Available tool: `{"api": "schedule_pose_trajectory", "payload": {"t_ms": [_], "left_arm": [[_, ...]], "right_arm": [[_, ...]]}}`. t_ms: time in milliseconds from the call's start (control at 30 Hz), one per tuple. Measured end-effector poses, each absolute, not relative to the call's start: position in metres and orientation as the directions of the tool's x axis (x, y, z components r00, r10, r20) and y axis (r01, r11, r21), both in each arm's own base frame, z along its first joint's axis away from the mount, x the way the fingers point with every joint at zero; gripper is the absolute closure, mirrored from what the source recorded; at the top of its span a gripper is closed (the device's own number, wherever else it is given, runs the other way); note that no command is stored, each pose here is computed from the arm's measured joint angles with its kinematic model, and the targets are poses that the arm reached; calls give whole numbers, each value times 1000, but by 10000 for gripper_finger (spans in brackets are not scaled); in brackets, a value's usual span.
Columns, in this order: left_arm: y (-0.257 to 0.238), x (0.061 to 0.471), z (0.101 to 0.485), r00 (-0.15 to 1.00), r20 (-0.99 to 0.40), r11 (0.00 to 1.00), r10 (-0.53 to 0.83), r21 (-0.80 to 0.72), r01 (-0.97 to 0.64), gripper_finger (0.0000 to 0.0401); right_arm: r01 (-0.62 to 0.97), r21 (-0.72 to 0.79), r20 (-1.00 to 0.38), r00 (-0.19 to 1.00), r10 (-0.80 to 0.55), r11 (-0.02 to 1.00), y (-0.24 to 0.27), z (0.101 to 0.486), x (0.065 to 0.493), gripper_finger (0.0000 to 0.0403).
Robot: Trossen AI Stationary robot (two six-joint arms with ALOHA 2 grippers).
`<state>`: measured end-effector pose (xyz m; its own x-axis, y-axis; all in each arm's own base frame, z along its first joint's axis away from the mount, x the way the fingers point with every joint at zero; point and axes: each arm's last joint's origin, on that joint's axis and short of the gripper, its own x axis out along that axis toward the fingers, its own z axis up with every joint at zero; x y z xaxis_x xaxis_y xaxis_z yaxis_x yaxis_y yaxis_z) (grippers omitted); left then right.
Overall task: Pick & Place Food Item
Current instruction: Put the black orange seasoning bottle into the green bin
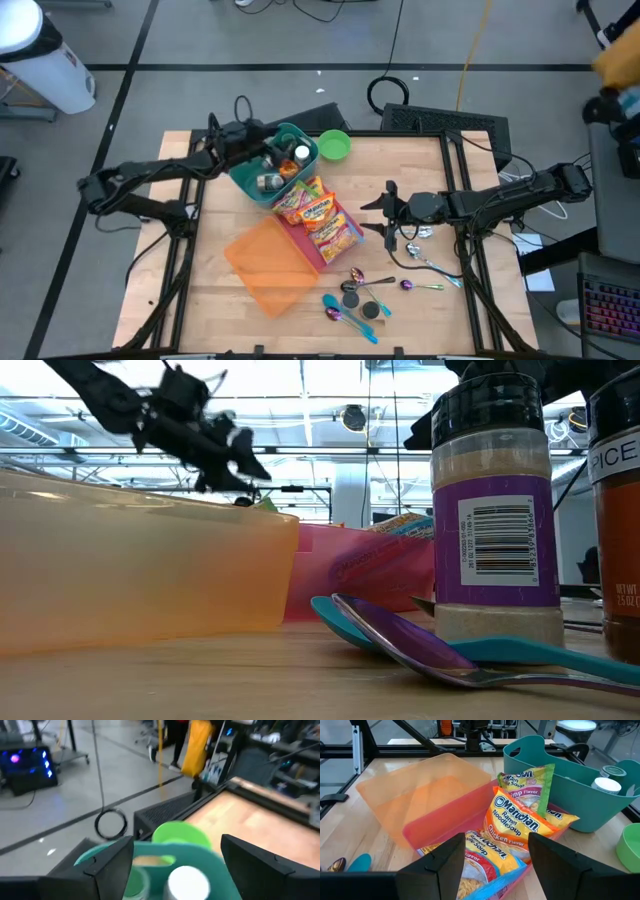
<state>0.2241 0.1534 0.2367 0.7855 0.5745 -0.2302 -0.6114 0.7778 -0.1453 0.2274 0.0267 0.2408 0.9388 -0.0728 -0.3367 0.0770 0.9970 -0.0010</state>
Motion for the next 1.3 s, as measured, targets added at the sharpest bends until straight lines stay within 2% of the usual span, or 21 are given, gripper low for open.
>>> {"api": "schedule_pose_trajectory", "payload": {"t_ms": [167,367,467,767,967,1067,1300], "left_arm": [[124,209,270,834,-148,828,532,-116,-549,95],[93,196,293,874,-80,868,480,-100,-486,104],[84,193,298,891,-58,885,451,-103,-455,104],[74,198,297,911,-69,905,406,-109,-412,105],[70,199,296,919,-80,912,386,-120,-393,105],[69,199,297,921,-73,912,383,-128,-389,105],[69,199,296,921,-75,912,383,-128,-390,105]], "right_arm": [[12,19,-323,947,-5,1000,32,242,228,193],[-23,40,-204,978,31,999,33,254,231,193],[-44,108,-159,985,61,993,34,259,231,193],[-342,211,-134,918,374,916,54,261,228,193],[-496,101,-101,857,505,862,85,261,218,193],[-495,73,-51,865,499,866,92,251,211,193],[-348,123,53,938,344,929,80,227,200,193]]}}
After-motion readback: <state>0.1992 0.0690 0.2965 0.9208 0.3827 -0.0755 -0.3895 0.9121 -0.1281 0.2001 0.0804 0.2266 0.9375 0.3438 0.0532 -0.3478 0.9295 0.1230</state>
